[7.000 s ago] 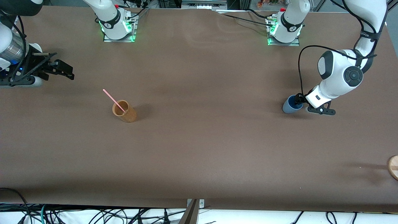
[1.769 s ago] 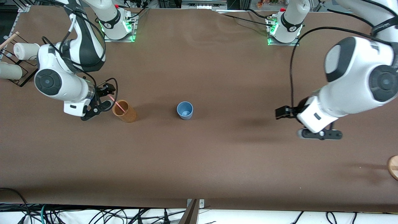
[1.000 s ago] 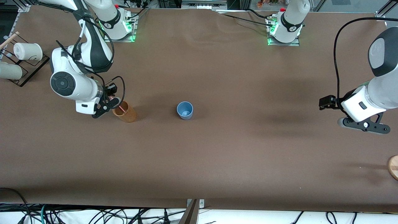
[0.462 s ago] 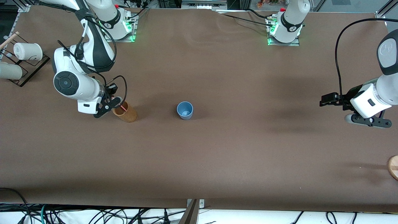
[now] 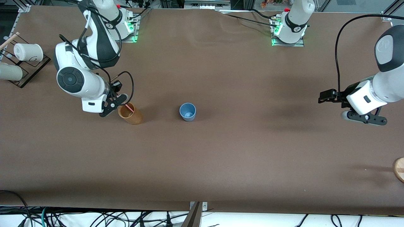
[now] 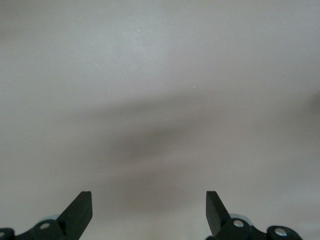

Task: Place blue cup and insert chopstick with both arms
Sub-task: 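Lift the pink chopstick out of the tan cup with the right gripper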

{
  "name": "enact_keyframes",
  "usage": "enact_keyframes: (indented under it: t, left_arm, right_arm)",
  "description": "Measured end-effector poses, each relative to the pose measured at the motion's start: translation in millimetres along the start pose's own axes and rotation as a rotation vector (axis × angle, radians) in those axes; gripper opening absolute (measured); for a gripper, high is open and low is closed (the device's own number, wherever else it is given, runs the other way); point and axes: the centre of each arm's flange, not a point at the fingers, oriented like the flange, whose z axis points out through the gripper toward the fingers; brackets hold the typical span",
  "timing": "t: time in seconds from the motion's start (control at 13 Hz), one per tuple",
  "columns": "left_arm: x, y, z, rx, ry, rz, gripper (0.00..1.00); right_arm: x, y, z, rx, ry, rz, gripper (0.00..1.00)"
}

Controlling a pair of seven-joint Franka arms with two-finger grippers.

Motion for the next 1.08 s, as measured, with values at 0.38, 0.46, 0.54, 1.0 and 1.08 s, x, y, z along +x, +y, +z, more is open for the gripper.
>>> enact_keyframes:
  t: [0.38,0.46,0.54,1.0,1.08]
  left_arm:
    - [-10.2,15.2,-1.2,-0.007,-0.052,0.023,1.00]
    - [-12.1,17.8,-1.4,-0.008,-0.061,0.027,1.00]
    - [-12.5,21.7,-1.2,-0.008,-0.065,0.033,1.00]
    - [-12.9,39.6,2.6,-0.004,-0.084,0.062,1.00]
    - [-15.7,41.1,3.6,-0.007,-0.105,0.064,1.00]
  right_arm:
    - [-11.3,-12.1,-70.2,0.004,-0.028,0.050,0.08]
    - [-10.6,-23.0,-83.9,0.000,-0.032,0.094,0.08]
    - [-7.5,-38.3,-95.6,-0.009,-0.031,0.138,0.08]
    - [43.0,-151.5,-92.2,0.114,0.001,0.461,0.08]
    - [57.1,-160.5,-84.5,0.159,0.018,0.520,0.08]
